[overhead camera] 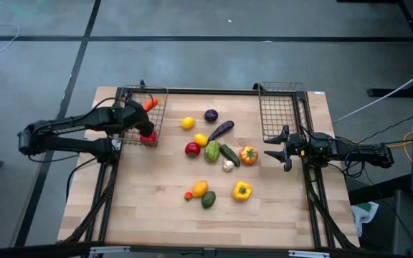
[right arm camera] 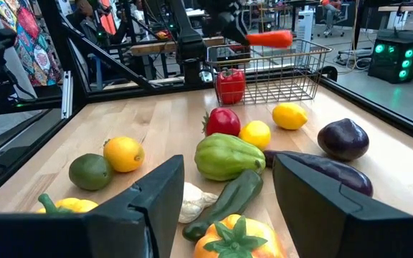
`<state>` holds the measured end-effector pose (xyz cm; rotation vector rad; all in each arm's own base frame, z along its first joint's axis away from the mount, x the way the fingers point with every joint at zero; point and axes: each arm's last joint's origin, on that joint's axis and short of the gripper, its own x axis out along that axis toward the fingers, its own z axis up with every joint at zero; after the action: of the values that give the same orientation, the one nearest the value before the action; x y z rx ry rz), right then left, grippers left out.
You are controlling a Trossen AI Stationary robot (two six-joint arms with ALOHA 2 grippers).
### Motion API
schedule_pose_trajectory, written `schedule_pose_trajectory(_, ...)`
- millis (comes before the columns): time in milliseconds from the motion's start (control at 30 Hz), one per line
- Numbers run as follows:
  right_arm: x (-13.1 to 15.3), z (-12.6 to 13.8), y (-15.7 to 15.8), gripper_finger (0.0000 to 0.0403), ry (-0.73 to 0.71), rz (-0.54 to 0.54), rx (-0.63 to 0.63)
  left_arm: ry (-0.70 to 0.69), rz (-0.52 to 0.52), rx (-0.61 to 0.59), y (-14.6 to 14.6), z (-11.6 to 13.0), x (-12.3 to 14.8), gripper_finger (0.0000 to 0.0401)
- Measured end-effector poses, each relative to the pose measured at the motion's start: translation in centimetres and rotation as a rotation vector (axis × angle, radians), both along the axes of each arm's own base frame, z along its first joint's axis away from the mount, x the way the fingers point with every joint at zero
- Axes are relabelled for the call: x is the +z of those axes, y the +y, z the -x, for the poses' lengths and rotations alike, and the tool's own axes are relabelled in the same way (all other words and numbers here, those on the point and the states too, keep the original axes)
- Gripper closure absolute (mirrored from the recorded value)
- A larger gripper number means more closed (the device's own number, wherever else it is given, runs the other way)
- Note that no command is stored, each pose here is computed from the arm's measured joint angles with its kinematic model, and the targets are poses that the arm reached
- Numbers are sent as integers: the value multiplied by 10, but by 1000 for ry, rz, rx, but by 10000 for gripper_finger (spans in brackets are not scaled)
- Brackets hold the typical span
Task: Sort produce into baskets
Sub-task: Put the orange carrot into the left gold wire basket
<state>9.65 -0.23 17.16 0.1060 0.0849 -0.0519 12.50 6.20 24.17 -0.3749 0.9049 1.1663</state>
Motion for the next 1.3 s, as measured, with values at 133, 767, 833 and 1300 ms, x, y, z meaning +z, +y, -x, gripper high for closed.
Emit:
schedule_pose_trajectory(133,0,0,0,189,0,0,0,13,59,34,0,4,-16,290)
schedule_pose_trajectory(767,0,0,0,189,0,0,0,58,181,80,-1,15,-50,290)
schedule_pose_trajectory(833,0,0,0,189,0,0,0,46,182,97,-1,15,-50,290)
schedule_pose_trajectory(1300,0,0,0,189,0,0,0,33,183,195,9,21,-50,289)
